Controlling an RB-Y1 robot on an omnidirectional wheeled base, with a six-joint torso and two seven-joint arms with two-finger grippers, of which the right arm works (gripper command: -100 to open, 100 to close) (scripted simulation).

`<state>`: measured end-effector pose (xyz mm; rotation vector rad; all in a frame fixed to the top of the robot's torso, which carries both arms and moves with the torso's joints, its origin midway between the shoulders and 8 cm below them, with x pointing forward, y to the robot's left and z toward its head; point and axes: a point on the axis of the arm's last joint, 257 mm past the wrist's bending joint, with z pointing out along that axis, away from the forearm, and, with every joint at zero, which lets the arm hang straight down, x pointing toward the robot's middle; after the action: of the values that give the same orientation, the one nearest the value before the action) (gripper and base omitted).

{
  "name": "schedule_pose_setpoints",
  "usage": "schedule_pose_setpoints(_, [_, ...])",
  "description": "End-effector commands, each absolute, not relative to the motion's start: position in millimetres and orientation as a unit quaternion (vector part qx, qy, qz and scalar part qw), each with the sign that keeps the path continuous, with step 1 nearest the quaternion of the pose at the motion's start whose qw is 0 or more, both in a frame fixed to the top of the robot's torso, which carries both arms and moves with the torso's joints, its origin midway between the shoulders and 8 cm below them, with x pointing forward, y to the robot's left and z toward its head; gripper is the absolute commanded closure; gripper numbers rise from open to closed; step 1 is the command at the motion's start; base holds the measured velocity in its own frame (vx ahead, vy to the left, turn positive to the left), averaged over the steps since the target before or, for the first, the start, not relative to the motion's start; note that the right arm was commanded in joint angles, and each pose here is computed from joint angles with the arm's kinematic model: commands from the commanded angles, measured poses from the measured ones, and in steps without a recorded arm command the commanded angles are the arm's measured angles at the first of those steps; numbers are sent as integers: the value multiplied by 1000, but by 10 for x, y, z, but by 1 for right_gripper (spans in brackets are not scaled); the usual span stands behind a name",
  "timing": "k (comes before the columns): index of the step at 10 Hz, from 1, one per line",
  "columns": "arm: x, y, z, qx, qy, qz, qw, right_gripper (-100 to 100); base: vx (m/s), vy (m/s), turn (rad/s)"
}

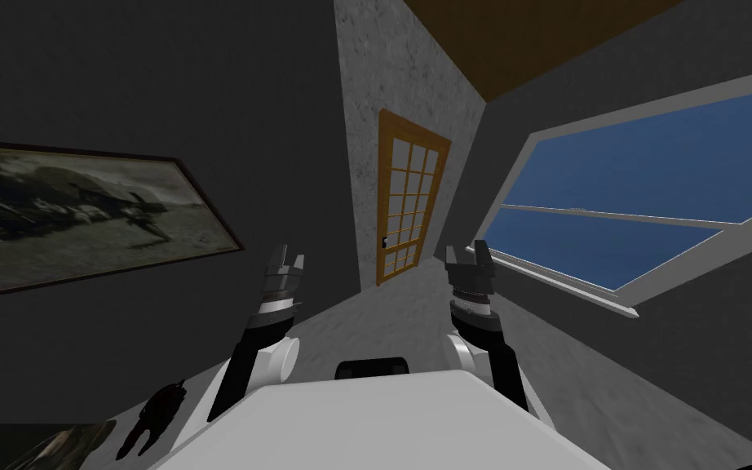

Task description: Pull the door open

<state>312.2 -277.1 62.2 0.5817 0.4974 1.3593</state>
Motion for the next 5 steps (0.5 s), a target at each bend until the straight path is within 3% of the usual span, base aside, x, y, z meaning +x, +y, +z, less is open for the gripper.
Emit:
schedule_pose_setpoints(1, [3202,-2766,509,260,240,598,719,-100,81,-108,88])
schedule_pose_setpoints(5, [3361,-2763,276,255,272,566,735,-100,77,2,39])
